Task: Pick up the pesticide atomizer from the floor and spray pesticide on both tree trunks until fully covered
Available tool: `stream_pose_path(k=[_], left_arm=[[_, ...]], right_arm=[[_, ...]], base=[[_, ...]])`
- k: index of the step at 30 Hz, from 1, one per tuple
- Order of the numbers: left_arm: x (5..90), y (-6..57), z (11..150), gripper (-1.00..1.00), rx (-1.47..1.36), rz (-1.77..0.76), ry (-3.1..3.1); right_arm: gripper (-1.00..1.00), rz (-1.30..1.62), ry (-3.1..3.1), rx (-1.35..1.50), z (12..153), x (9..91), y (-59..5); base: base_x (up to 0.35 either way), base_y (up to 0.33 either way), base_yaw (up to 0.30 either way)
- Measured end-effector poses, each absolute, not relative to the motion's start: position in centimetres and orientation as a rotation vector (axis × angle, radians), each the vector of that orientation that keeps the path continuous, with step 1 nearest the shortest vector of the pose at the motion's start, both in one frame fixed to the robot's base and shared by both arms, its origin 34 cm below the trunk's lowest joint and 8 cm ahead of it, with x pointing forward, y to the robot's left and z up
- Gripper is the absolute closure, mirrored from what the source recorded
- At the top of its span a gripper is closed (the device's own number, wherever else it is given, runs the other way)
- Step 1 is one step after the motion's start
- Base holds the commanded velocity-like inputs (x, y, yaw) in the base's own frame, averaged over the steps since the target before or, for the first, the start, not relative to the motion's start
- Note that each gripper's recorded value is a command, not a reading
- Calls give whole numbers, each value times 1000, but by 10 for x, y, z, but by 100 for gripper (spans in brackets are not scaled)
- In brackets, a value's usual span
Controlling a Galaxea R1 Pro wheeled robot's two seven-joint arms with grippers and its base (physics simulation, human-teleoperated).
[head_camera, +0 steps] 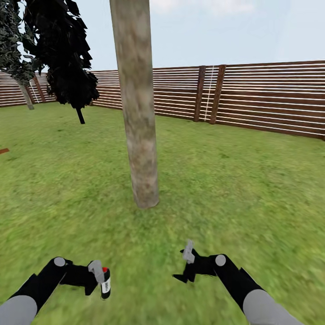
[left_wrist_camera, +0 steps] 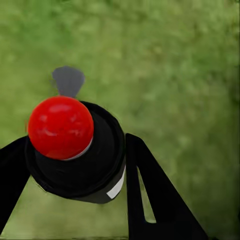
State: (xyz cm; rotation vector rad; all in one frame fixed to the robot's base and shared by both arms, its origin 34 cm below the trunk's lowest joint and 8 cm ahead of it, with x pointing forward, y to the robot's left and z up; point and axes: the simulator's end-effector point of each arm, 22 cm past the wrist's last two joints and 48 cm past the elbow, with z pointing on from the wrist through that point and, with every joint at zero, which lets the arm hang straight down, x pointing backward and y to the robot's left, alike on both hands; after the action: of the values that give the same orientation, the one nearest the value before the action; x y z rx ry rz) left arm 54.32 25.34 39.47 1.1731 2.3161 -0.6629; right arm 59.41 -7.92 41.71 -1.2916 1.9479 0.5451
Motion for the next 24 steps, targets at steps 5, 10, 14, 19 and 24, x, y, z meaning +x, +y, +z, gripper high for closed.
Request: stream_pose_path(k=[5, 10, 14, 19, 24], left_arm=[[535, 257, 389, 100, 1268, -645, 2363], [530, 257, 386, 100, 1282, -644, 2368], [530, 251, 386, 100, 1284, -654, 2357], [529, 215, 386, 100, 1299, -711, 2316], [519, 185, 383, 100, 1384, -750, 2280]], right_arm=[[-100, 581, 1930, -1313, 421, 590, -68], [100, 605, 1914, -1318, 424, 586, -54], [100, 621, 1905, -1320, 426, 585, -46], [100, 742, 1849, -1404, 438, 563, -16], [100, 764, 1818, -1420, 445, 560, 2]], base=[[0, 0, 0], [0, 0, 0], [0, 0, 0], [0, 0, 0], [0, 0, 0]])
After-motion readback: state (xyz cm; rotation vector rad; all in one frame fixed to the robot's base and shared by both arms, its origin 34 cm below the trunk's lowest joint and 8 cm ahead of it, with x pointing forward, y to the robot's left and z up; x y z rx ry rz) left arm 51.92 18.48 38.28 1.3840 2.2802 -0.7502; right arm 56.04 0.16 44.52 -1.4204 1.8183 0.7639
